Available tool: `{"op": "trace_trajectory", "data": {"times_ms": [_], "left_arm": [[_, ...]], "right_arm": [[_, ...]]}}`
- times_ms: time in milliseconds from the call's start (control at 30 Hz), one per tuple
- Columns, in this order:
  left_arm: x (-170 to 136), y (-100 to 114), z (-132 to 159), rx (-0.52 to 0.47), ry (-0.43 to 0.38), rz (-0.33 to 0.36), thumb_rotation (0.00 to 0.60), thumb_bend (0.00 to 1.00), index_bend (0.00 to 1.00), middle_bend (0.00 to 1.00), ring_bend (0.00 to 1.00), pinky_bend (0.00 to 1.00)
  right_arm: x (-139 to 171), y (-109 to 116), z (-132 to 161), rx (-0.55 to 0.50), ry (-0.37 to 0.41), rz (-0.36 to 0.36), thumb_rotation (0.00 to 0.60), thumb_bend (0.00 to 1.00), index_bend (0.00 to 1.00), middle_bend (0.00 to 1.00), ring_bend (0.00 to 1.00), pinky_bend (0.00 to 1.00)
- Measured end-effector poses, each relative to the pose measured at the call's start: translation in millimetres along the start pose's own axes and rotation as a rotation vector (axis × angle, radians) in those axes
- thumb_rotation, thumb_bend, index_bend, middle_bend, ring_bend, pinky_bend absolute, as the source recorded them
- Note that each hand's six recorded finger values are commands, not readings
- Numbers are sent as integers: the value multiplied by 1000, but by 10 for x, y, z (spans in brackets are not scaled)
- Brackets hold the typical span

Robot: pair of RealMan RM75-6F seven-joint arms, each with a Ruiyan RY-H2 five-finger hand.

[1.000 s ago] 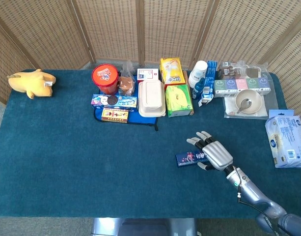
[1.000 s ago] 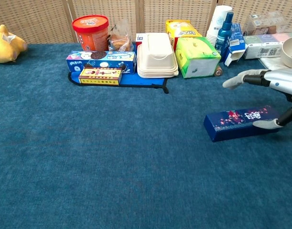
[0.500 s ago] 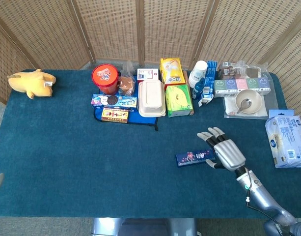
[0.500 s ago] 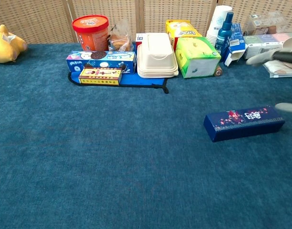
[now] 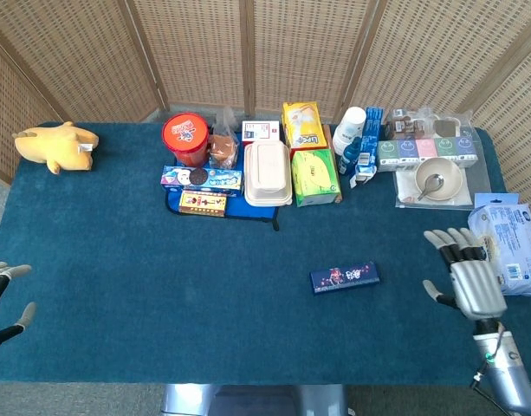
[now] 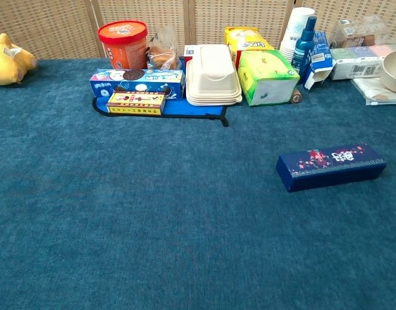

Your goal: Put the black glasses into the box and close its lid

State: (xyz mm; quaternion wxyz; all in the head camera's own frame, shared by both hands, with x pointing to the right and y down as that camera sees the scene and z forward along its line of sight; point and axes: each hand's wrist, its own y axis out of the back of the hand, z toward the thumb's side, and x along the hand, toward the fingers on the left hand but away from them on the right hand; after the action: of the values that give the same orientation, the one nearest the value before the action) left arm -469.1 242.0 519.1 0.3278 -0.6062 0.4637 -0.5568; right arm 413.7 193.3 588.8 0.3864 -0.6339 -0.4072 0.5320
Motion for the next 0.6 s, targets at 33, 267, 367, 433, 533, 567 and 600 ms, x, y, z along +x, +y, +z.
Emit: {"op": "trace_trajectory", "data": {"times_ms": [33, 267, 367, 433, 533, 567, 600], "left_arm": [[0, 0, 0, 1, 1, 1, 600, 297, 259, 326, 190, 215], [-86, -48, -55, 32, 20, -5, 600, 298, 262, 326, 190, 211], [-154, -54, -104, 39, 40, -3, 600, 298, 263, 327, 190, 211], [-212, -65, -146, 38, 57, -3, 600, 298, 264, 327, 190, 210], [-273, -73, -201, 40, 74, -5, 600, 298, 267, 327, 190, 209], [-282, -69, -205, 37, 74, -3, 600, 298, 268, 326, 190, 208], [-281, -66, -197, 37, 71, -2, 600, 298, 268, 326, 190, 207]], "right_arm": [[38, 8, -34, 2, -15, -2, 600, 277, 156, 177, 105, 97], [414, -16, -262, 11, -131, 29, 600, 281, 177, 179, 99, 97], [539, -47, -315, 12, -159, 45, 600, 281, 183, 181, 100, 96], [612, -53, -350, 15, -176, 48, 600, 280, 188, 182, 99, 95], [713, -39, -402, 17, -203, 43, 600, 280, 191, 182, 96, 95], [731, -19, -416, 17, -209, 35, 600, 280, 191, 182, 94, 95], [737, 0, -423, 16, -212, 27, 600, 280, 191, 182, 94, 95]]}}
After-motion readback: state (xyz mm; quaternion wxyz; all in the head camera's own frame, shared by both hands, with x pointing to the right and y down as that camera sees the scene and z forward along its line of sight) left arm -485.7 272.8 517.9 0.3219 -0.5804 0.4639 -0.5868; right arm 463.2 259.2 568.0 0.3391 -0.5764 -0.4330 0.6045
